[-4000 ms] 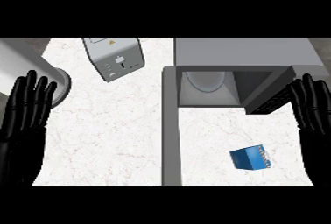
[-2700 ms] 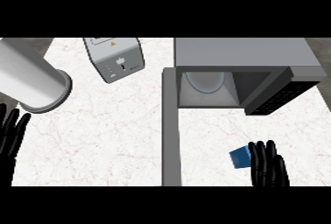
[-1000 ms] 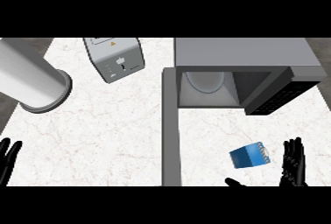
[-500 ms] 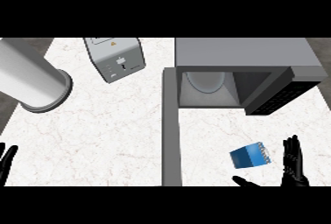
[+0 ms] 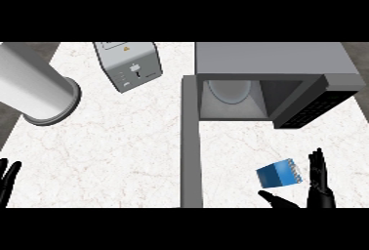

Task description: Pick up the milk, place it into the microwave and close the microwave

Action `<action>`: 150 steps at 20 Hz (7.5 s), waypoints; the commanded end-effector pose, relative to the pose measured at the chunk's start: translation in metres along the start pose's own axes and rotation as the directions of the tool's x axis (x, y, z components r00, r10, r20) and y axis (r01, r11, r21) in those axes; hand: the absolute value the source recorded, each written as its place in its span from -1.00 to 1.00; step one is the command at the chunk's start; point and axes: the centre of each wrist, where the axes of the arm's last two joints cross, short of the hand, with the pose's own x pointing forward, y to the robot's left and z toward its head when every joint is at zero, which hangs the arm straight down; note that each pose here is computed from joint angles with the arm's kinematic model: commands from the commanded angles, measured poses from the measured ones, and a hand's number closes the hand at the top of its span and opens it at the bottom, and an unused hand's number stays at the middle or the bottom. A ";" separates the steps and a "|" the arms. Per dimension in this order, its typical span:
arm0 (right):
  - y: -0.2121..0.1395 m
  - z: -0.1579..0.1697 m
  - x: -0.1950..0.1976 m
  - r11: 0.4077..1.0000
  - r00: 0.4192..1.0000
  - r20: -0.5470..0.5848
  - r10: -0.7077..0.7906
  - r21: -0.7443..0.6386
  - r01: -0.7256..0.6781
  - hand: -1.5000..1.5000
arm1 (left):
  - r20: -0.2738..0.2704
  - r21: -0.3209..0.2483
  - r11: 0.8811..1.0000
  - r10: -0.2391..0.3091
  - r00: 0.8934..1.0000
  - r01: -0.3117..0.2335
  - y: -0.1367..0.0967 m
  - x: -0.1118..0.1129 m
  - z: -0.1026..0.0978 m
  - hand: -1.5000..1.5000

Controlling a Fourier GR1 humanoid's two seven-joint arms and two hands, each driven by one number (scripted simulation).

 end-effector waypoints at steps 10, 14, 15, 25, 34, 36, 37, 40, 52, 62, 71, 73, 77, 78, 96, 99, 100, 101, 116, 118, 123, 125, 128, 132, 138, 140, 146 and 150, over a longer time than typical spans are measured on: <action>-0.010 0.009 -0.048 0.988 0.988 -0.080 -0.133 0.073 0.139 -1.00 | 0.015 -0.011 1.000 -0.001 1.000 0.001 0.023 0.002 0.004 -1.00; 0.012 -0.002 -0.052 0.991 0.993 -0.037 -0.116 0.056 0.118 -1.00 | -0.010 -0.008 1.000 0.008 1.000 -0.008 0.011 -0.015 -0.004 -1.00; 0.017 0.003 -0.055 0.993 0.994 -0.008 -0.112 0.040 0.112 -1.00 | -0.007 -0.005 1.000 0.031 1.000 -0.031 0.003 0.003 0.001 -1.00; 0.015 -0.018 -0.054 0.941 0.941 0.022 -0.337 0.044 0.336 1.00 | 0.010 -0.002 1.000 0.012 1.000 -0.012 -0.003 0.008 0.012 -1.00; 0.036 -0.020 -0.035 0.882 0.886 0.037 -0.462 0.123 0.455 1.00 | 0.000 0.006 1.000 0.008 1.000 -0.008 0.009 0.006 0.007 -1.00; 0.037 0.007 -0.041 0.862 0.877 -0.001 -0.480 0.186 0.472 1.00 | -0.003 0.004 1.000 -0.001 1.000 0.001 0.017 0.001 0.006 -1.00; 0.043 -0.021 -0.026 0.846 0.864 0.006 -0.504 0.203 0.493 1.00 | 0.010 -0.006 1.000 -0.014 1.000 0.014 0.012 0.000 0.020 -1.00; 0.037 -0.052 -0.024 0.822 0.856 -0.039 -0.516 0.260 0.507 1.00 | -0.005 0.004 1.000 0.006 1.000 -0.006 0.007 -0.007 0.009 -1.00; 0.060 -0.067 0.051 0.789 0.887 -0.061 -0.458 0.432 0.437 1.00 | 0.000 0.005 1.000 0.010 1.000 -0.010 0.014 0.010 0.010 -1.00; 0.081 -0.019 0.129 0.796 0.865 -0.089 -0.493 0.353 0.491 1.00 | -0.003 0.015 0.999 0.032 0.999 -0.032 0.027 0.002 0.014 -1.00; 0.112 -0.071 0.171 0.827 0.886 -0.013 -0.464 0.352 0.438 1.00 | 0.008 0.028 0.999 0.023 1.000 -0.023 0.049 0.001 0.011 -1.00; 0.128 -0.062 0.160 0.844 0.894 0.000 -0.447 0.332 0.422 1.00 | -0.006 0.030 0.999 0.016 1.000 -0.016 0.054 0.004 0.025 -1.00; 0.153 -0.080 0.163 0.904 0.938 0.036 -0.343 0.283 0.320 1.00 | -0.009 0.050 0.999 -0.016 1.000 0.016 0.058 -0.003 0.036 -1.00; 0.162 -0.090 0.156 0.913 0.942 0.029 -0.335 0.259 0.316 1.00 | 0.000 0.040 0.999 -0.005 1.000 0.005 0.082 -0.007 0.024 -1.00; 0.165 -0.190 0.076 0.955 0.973 -0.027 -0.231 0.186 0.232 1.00 | -0.048 0.018 1.000 0.009 0.999 -0.008 0.073 -0.014 0.007 -1.00; 0.177 -0.185 0.066 0.968 0.983 0.040 -0.179 0.188 0.169 1.00 | -0.044 0.018 1.000 0.014 0.999 -0.013 0.089 -0.022 0.005 -1.00; 0.165 -0.202 0.070 0.967 0.983 0.036 -0.181 0.187 0.172 1.00 | -0.056 0.017 1.000 0.015 0.998 -0.014 0.093 -0.013 0.018 -1.00; 0.170 -0.203 0.072 0.980 0.988 0.072 -0.134 0.161 0.121 1.00 | -0.030 0.019 1.000 0.013 0.999 -0.012 0.074 -0.029 0.016 -1.00; 0.189 -0.234 0.102 0.956 0.915 0.300 0.270 0.029 -0.291 1.00 | -0.024 -0.014 1.000 0.018 1.000 -0.019 0.093 -0.022 -0.003 -1.00; 0.175 -0.231 0.088 0.940 0.897 0.300 0.325 0.002 -0.341 1.00 | -0.044 -0.030 0.999 0.028 0.999 -0.029 0.099 -0.026 0.005 -1.00; 0.173 -0.236 0.091 0.925 0.897 0.227 0.381 -0.096 -0.368 1.00 | -0.017 -0.013 0.999 0.037 0.999 -0.038 0.090 -0.036 0.003 -1.00; 0.163 -0.246 0.094 0.930 0.906 0.211 0.366 -0.122 -0.347 1.00 | -0.034 -0.019 0.999 0.036 0.999 -0.037 0.095 -0.041 -0.010 -1.00; 0.155 -0.250 0.093 0.919 0.906 0.171 0.388 -0.140 -0.368 1.00 | -0.009 -0.057 0.998 0.022 1.000 -0.022 0.087 -0.037 -0.021 -1.00; 0.129 -0.260 0.086 0.914 0.908 0.146 0.394 -0.165 -0.370 1.00 | -0.035 -0.061 0.997 0.040 0.999 -0.042 0.090 -0.042 -0.022 -1.00; 0.109 -0.266 0.082 0.907 0.904 0.113 0.412 -0.152 -0.394 1.00 | -0.049 -0.052 0.998 0.036 0.998 -0.038 0.086 -0.049 -0.025 -1.00; 0.107 -0.258 0.071 0.885 0.893 0.060 0.445 -0.179 -0.429 1.00 | -0.040 -0.064 0.997 0.029 0.999 -0.032 0.090 -0.047 -0.026 -1.00; 0.101 -0.250 0.060 0.859 0.857 0.095 0.506 -0.145 -0.491 1.00 | -0.049 -0.051 0.998 0.045 0.998 -0.048 0.088 -0.057 -0.022 -1.00; 0.112 -0.248 0.064 0.843 0.835 0.116 0.537 -0.114 -0.526 -1.00 | -0.043 -0.078 0.996 0.033 0.999 -0.036 0.084 -0.056 -0.037 -1.00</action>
